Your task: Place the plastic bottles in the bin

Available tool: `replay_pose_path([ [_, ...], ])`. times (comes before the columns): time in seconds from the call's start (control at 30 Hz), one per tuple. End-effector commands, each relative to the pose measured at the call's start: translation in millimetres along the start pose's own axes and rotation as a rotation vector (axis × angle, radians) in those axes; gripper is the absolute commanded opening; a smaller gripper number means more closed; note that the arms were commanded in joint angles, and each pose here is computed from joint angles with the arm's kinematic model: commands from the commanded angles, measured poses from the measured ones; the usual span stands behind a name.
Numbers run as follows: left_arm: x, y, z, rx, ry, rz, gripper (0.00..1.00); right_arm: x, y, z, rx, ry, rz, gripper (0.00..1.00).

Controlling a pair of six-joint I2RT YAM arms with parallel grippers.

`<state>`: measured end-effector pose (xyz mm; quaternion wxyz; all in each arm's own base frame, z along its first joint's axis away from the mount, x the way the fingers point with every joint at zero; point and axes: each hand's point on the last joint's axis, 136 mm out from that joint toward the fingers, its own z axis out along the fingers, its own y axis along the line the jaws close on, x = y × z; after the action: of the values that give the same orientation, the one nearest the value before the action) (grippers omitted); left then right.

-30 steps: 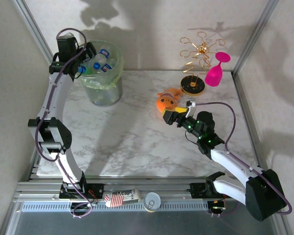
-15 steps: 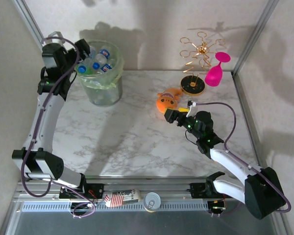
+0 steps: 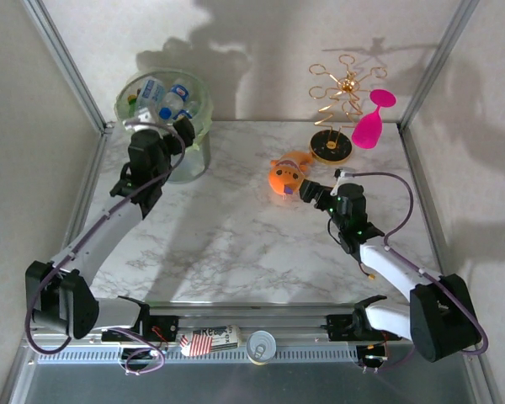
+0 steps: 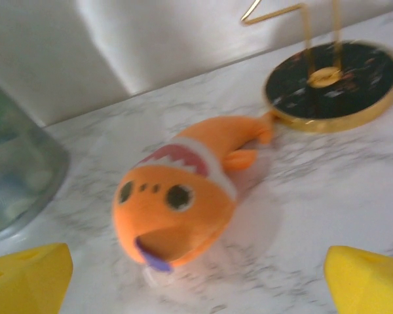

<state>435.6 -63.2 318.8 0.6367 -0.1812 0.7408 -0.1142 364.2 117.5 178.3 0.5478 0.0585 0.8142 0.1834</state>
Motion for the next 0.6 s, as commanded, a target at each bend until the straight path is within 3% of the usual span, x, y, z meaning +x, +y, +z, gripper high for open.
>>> replay_pose_path([
  [0.0,6.6,19.9,-16.9,-0.038,-0.072,-0.012,1.00,-30.6,-31.5,-2.4,0.174,-0.114,-0.116,0.99],
  [0.2,46.2,62.8,-41.0,-0.104,-0.106,0.026,0.99,-46.5,-82.4,-5.0,0.341,-0.206,-0.179,0.99],
  [0.37,58.8,85.4,-45.9,-0.173,-0.151,0.094,1.00,-31.7,-124.2,6.5,0.430,-0.191,-0.194,0.99],
  [0.57,84.0,105.8,-36.2,-0.269,-0.097,0.207,0.99,-6.8,-145.5,20.6,0.454,-0.154,-0.228,0.99],
])
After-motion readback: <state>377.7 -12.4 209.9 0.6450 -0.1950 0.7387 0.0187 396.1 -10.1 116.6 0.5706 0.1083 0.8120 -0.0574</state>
